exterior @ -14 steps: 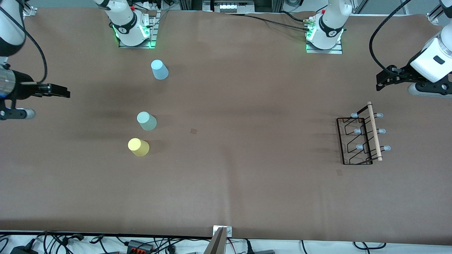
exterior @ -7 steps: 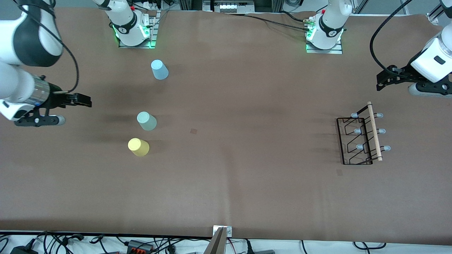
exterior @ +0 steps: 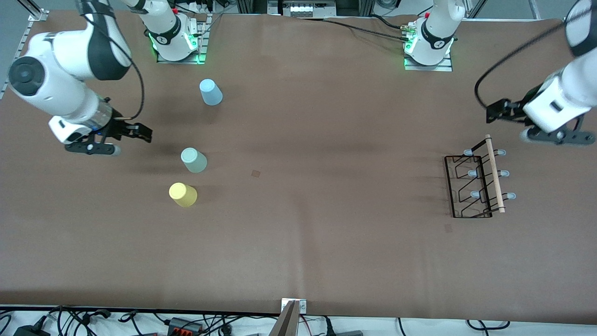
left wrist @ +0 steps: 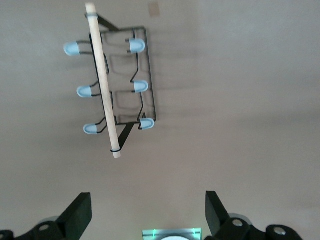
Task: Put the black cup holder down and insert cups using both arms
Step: 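Move the right gripper toward the teal cup while the left gripper reaches the rack, then grasp the teal cup with the right gripper while the left gripper grasps the rack, then carry the rack with the left gripper to the table middle, then lift the teal cup onto a rack peg while the left gripper withdraws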
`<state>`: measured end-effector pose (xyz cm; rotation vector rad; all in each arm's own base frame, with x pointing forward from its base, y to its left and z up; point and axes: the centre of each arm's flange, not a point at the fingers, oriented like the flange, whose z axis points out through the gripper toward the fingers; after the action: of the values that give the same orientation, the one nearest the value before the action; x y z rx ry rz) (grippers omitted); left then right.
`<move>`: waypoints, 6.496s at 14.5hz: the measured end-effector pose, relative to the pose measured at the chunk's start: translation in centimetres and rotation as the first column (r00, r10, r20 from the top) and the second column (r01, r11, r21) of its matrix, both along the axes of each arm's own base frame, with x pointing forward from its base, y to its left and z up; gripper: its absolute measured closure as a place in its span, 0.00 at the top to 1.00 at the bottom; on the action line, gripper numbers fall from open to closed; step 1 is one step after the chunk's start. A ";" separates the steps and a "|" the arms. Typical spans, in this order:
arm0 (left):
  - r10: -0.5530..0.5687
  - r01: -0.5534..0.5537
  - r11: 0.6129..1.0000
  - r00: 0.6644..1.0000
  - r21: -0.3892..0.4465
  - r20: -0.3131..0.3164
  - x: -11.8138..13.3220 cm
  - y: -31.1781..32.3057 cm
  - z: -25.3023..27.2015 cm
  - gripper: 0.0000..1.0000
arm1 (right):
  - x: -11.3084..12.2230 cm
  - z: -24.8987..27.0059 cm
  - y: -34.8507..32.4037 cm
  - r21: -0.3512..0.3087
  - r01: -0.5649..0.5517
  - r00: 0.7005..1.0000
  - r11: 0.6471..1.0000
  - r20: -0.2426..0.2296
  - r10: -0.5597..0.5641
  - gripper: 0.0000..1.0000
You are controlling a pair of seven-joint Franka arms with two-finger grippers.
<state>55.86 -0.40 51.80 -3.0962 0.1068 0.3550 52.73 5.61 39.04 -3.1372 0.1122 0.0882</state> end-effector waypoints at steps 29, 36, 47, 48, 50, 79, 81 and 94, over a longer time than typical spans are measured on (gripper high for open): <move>0.055 -0.059 0.998 0.948 0.003 0.314 2.0 8.0 -18.0 0.15 | 0.2 -7.1 7.7 0.001 0.064 0.996 0.998 0.069 -0.064 1.00; -0.051 0.056 0.998 0.965 -0.014 0.257 4.7 1.0 -10.4 0.15 | 0.5 -8.4 7.8 -0.001 0.070 0.995 0.998 0.069 -0.070 1.00; -0.137 0.172 0.973 0.967 -0.151 0.217 -1.7 -33.8 -10.5 0.15 | 1.7 -11.7 7.7 0.012 0.085 0.988 0.996 0.129 -0.086 1.00; -0.108 0.142 0.976 0.974 -0.164 0.200 -2.4 -36.5 -11.2 0.15 | 1.8 -12.2 7.7 0.012 0.084 0.987 0.996 0.133 -0.085 1.00; -0.077 0.108 0.977 0.982 -0.182 0.173 -3.6 -40.3 -12.6 0.15 | 1.8 -13.1 7.8 0.009 0.083 0.988 0.997 0.127 -0.083 1.00; -0.138 0.137 0.990 0.985 0.016 0.102 5.4 -26.0 -5.0 1.00 | -0.8 -16.5 9.6 -0.024 0.125 0.991 0.992 0.040 -0.124 0.67; -0.122 0.122 0.992 0.986 0.012 0.114 6.0 -25.1 -4.3 1.00 | 0.0 -14.2 9.9 -0.022 0.124 0.992 0.992 0.038 -0.123 0.67; 0.107 -0.100 0.994 0.974 -0.043 0.202 8.9 -7.3 3.8 1.00 | -8.3 1.6 40.5 0.157 0.578 0.810 0.801 0.007 -0.586 0.67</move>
<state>64.77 -7.67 55.60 -3.1552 -0.0532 0.0356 44.44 46.07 40.65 -2.7970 1.0090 0.0042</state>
